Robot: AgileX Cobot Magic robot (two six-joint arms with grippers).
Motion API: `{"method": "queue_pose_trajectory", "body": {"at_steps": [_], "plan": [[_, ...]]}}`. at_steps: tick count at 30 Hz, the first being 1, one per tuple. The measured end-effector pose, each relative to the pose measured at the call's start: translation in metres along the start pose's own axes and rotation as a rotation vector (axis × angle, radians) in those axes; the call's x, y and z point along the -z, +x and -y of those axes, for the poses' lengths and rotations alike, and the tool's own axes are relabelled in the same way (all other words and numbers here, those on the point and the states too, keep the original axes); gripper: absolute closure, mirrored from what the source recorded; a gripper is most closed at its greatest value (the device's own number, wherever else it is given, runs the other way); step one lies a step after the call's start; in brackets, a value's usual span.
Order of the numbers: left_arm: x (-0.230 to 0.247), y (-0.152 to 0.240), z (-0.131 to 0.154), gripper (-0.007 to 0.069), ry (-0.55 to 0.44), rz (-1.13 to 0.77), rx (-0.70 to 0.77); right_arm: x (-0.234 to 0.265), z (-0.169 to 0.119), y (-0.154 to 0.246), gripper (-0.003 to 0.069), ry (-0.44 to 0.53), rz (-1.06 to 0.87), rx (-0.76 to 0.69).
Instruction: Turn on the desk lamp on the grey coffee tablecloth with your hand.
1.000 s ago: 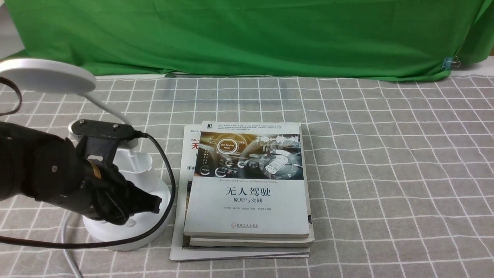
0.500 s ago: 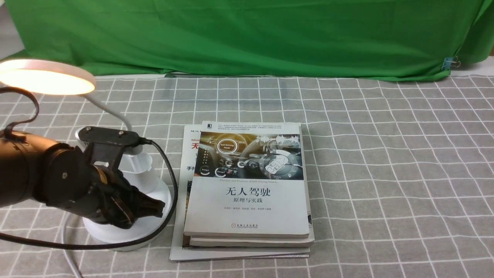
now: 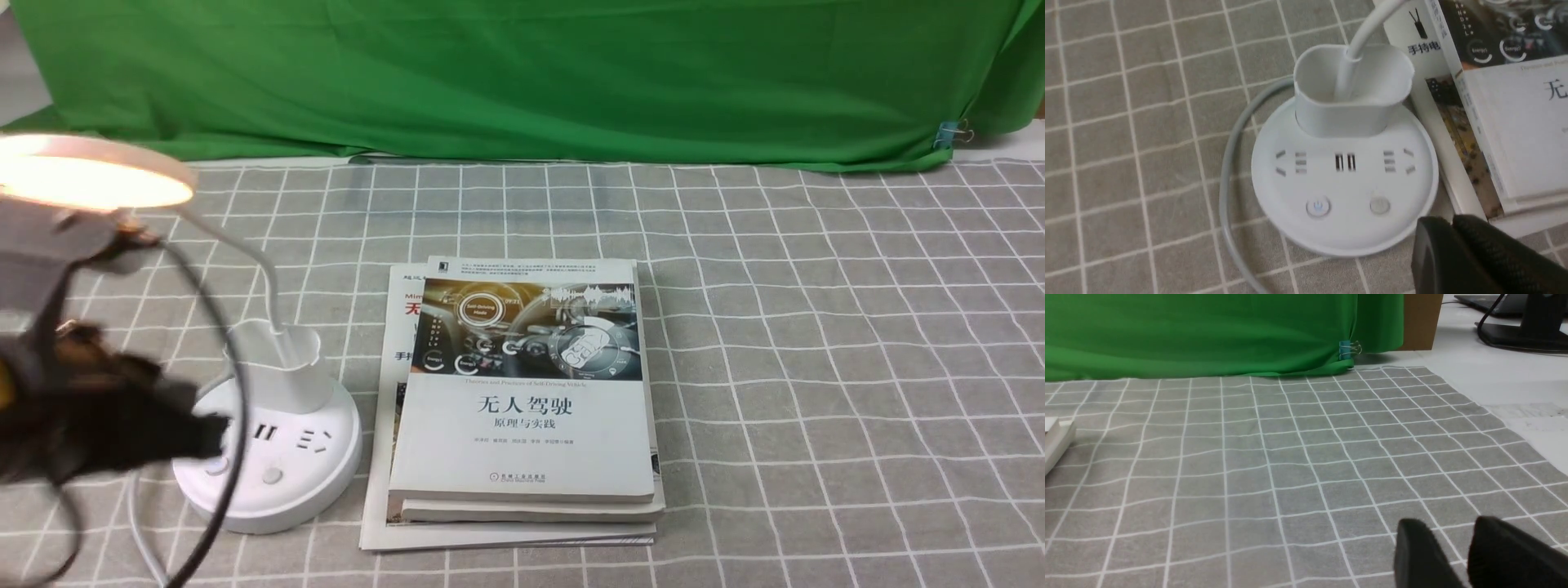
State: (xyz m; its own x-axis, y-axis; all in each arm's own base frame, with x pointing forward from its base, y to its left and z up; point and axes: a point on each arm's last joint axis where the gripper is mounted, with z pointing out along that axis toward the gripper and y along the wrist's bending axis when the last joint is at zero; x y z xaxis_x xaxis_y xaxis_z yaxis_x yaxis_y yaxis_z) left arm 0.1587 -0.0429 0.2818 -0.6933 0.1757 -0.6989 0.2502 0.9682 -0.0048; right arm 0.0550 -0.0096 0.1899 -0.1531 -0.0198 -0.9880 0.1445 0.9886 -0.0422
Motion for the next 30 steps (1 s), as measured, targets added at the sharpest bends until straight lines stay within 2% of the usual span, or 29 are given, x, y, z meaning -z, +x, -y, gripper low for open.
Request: {"method": "queue_pose_trajectory", "body": {"at_steps": [4,6,13,18,30], "plan": [[0.019,0.042,0.002,0.0606,0.026,0.056,0.035,0.0,0.0,0.0,0.0414,0.0,0.0,-0.001],[0.033,0.061,0.002,0.0606,0.045,0.153,0.057,0.0,0.0,0.0,0.0414,0.0,0.0,-0.001],[0.083,0.071,0.001,0.0606,0.06,0.624,0.062,0.0,0.0,0.0,0.0414,0.0,0.0,-0.001],[0.107,0.076,0.0,0.0606,0.059,0.832,0.055,0.0,0.0,0.0,0.0414,0.0,0.0,-0.001],[0.11,0.077,0.0,0.0606,0.058,0.864,0.053,0.0,0.0,0.0,0.0414,0.0,0.0,-0.001]]}}
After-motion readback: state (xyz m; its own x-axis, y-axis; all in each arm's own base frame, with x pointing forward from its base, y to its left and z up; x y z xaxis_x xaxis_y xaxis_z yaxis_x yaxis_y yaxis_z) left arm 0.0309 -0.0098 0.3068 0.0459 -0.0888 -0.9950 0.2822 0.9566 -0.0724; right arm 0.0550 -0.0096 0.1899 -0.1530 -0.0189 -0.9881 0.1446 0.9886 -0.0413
